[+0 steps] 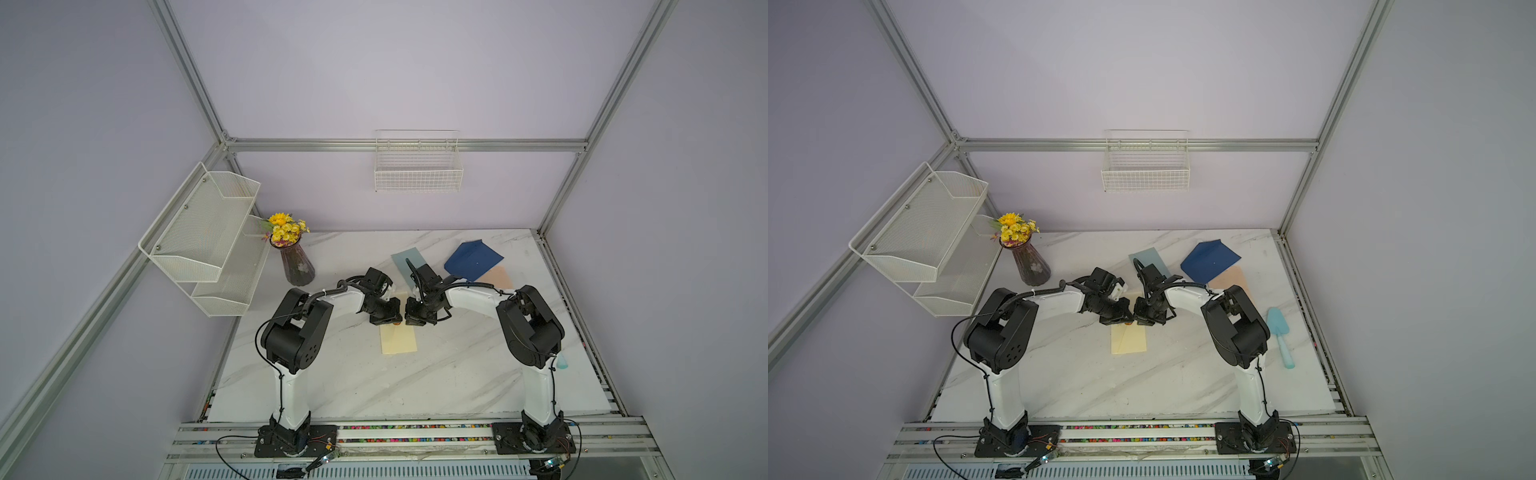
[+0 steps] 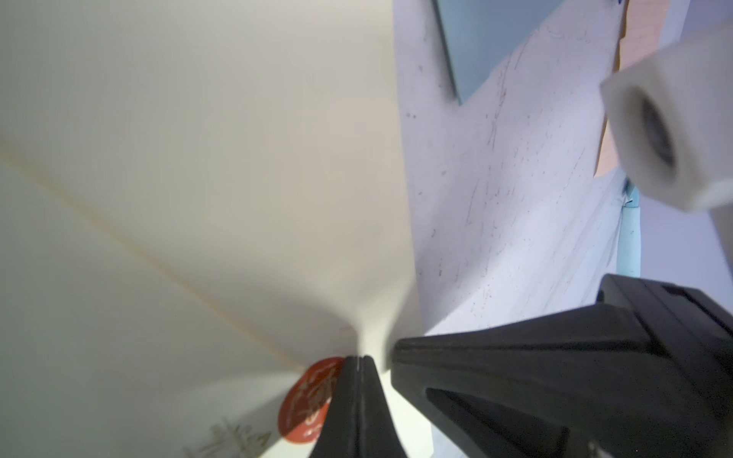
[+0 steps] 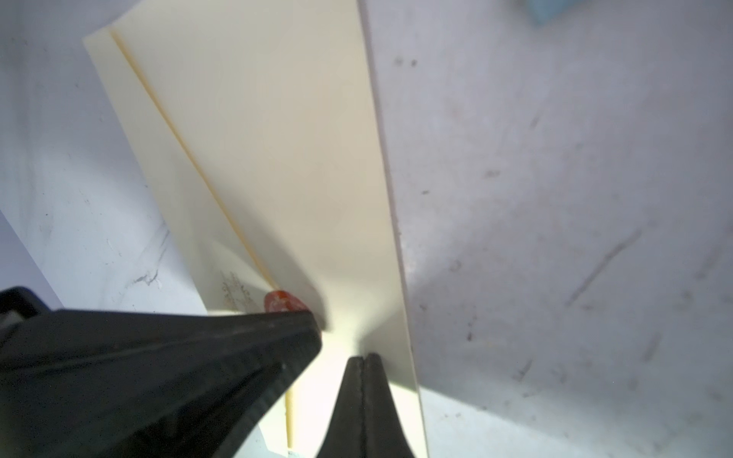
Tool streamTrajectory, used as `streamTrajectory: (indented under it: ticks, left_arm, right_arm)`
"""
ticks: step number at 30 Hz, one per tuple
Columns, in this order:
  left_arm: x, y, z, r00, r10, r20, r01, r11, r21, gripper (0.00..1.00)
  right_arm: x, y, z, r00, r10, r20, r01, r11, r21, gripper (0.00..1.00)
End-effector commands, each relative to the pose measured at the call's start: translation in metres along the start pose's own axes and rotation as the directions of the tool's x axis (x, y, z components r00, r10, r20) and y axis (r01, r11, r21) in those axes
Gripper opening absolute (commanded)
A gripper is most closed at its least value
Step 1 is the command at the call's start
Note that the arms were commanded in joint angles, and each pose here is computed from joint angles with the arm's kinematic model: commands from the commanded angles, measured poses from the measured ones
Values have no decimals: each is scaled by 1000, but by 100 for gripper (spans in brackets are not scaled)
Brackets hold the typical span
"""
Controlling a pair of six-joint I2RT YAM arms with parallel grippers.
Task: Fold the letter paper in half and place it into the envelope
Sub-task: Fold the envelope flap on the envelope.
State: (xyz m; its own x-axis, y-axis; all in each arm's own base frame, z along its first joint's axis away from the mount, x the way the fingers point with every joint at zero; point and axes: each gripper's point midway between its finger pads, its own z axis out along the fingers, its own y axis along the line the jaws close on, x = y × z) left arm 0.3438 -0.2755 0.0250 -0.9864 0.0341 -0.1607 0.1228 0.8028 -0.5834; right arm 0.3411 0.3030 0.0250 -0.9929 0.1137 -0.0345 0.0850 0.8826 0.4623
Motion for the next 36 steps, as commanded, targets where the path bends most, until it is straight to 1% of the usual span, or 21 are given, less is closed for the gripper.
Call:
streamTrajectory:
  ticks: [1, 7, 15, 21, 29, 36]
  left_arm:
    - [38, 26, 20, 992, -38, -117, 26, 995, -99, 0]
    - [42, 34, 11, 993, -47, -104, 34, 993, -115, 0]
    - [27, 56, -9, 993, -108, -54, 102, 990, -99, 0]
    - [22, 67, -18, 991, -129, -39, 125, 987, -100, 0]
    - [23, 58, -9, 991, -118, -64, 113, 990, -82, 0]
    - [30, 39, 13, 990, -81, -115, 73, 995, -72, 0]
  right_arm:
    - [15, -31, 14, 997, 61, -56, -56, 994, 89, 0]
    - [15, -35, 15, 995, 77, -62, -72, 994, 81, 0]
    - [16, -37, 13, 995, 77, -60, -72, 994, 79, 0]
    - [15, -36, 11, 996, 73, -57, -68, 995, 76, 0]
    - [14, -37, 14, 995, 79, -59, -75, 994, 75, 0]
    - [13, -37, 18, 994, 88, -61, -83, 994, 74, 0]
